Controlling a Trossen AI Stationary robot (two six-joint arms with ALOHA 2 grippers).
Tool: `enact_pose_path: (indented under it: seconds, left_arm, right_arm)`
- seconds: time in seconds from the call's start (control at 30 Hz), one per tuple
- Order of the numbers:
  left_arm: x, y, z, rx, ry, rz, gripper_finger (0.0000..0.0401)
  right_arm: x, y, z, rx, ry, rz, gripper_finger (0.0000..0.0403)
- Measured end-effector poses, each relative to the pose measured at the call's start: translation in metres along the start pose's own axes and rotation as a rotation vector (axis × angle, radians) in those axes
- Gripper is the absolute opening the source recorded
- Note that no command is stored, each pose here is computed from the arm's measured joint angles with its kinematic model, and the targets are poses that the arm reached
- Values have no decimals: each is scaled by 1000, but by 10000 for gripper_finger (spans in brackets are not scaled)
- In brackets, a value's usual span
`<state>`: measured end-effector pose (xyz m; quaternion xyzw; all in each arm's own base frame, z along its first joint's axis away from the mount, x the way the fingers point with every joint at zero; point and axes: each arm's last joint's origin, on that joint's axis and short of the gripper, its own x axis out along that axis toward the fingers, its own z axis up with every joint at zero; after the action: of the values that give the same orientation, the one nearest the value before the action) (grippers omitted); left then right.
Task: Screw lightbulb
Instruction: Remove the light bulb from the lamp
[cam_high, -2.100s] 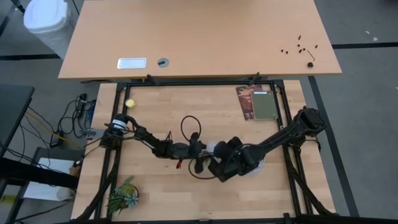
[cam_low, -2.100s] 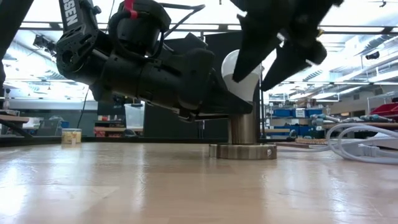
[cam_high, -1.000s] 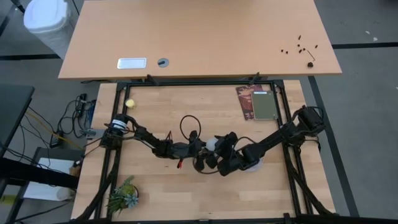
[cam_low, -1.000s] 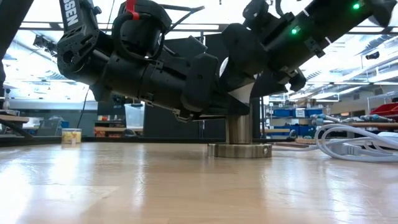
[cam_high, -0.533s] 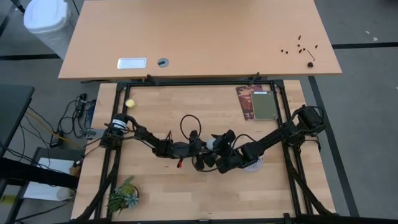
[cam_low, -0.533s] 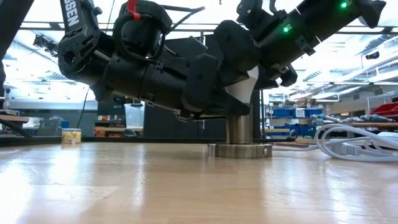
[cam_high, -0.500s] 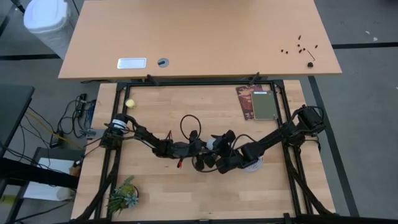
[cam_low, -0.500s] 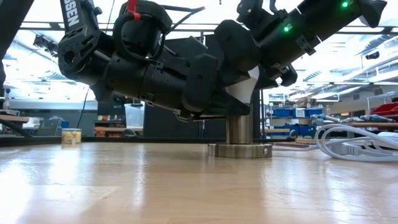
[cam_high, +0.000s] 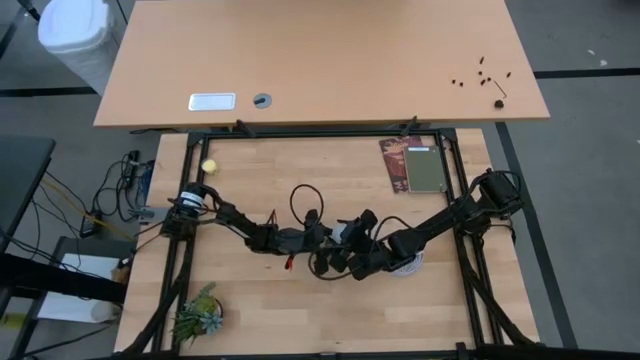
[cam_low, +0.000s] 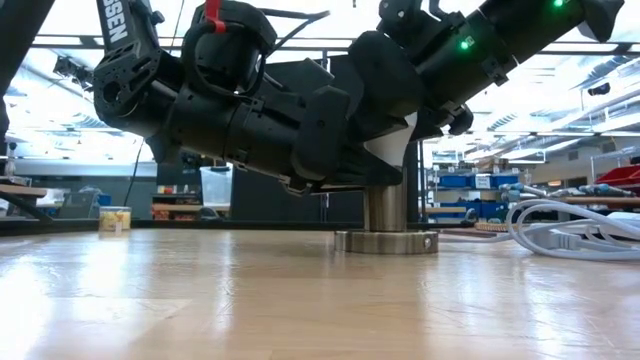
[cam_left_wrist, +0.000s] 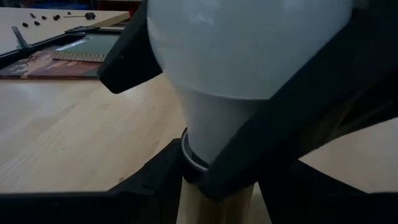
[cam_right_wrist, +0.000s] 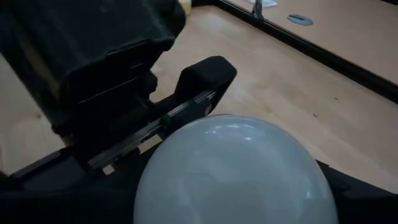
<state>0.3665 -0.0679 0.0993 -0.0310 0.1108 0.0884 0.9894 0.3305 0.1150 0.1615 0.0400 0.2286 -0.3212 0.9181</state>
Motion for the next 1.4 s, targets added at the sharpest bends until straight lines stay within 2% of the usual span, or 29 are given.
enact_pose_path:
  seconds: [0.4, 0.7, 0.97, 1.13, 1.4]
  left_arm:
    - [0, -2, 0, 53, 9, -60, 181]
    - [-2, -5, -2, 126, 18, -231, 181]
    - [-3, -6, -2, 153, 1, -269, 181]
    - [-3, -6, -3, 153, 10, -275, 181]
    - [-3, -6, -3, 144, 3, -252, 181]
  right_arm:
    - [-3, 2, 2, -144, 55, 102, 246]
    - [-19, -13, 19, -276, 227, 381, 269]
    - [-17, -27, 31, -488, 260, 565, 265]
    - [-11, -34, 32, -565, 281, 555, 289]
    - [-25, -38, 70, -481, 477, 496, 352]
